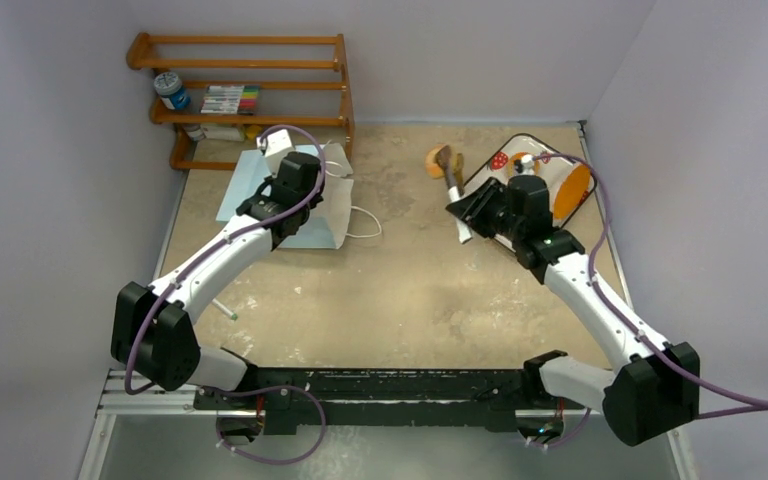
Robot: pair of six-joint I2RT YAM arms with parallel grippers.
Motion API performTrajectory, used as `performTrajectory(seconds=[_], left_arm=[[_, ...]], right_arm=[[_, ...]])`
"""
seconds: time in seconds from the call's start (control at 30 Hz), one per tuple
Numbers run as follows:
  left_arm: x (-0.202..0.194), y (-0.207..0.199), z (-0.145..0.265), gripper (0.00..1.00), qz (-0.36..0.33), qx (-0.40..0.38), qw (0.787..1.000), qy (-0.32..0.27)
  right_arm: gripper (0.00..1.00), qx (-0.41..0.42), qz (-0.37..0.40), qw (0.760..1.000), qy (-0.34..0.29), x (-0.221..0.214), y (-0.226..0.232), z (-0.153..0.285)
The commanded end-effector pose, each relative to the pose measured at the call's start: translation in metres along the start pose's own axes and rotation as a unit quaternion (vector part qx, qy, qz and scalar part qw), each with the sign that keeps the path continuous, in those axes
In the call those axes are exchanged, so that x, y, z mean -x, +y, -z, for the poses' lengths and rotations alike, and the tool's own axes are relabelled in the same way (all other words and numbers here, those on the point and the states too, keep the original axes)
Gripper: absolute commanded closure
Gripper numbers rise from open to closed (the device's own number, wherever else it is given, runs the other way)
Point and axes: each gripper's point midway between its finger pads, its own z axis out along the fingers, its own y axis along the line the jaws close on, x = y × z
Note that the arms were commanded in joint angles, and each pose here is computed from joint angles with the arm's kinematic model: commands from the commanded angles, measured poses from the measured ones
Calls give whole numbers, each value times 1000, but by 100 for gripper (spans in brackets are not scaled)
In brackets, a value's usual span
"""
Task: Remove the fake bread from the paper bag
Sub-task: Place the fake bread in the container.
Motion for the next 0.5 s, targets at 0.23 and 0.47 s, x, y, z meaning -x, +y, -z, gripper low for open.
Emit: performTrajectory(seconds=[0.23, 0.47], left_arm=[[27, -17, 8, 100, 26, -45, 998, -19], [25, -13, 14, 100, 26, -49, 998, -14]], right_arm=[[100, -108, -7, 975, -195, 120, -47, 21], [100, -105, -10, 985, -139, 107, -61, 5]])
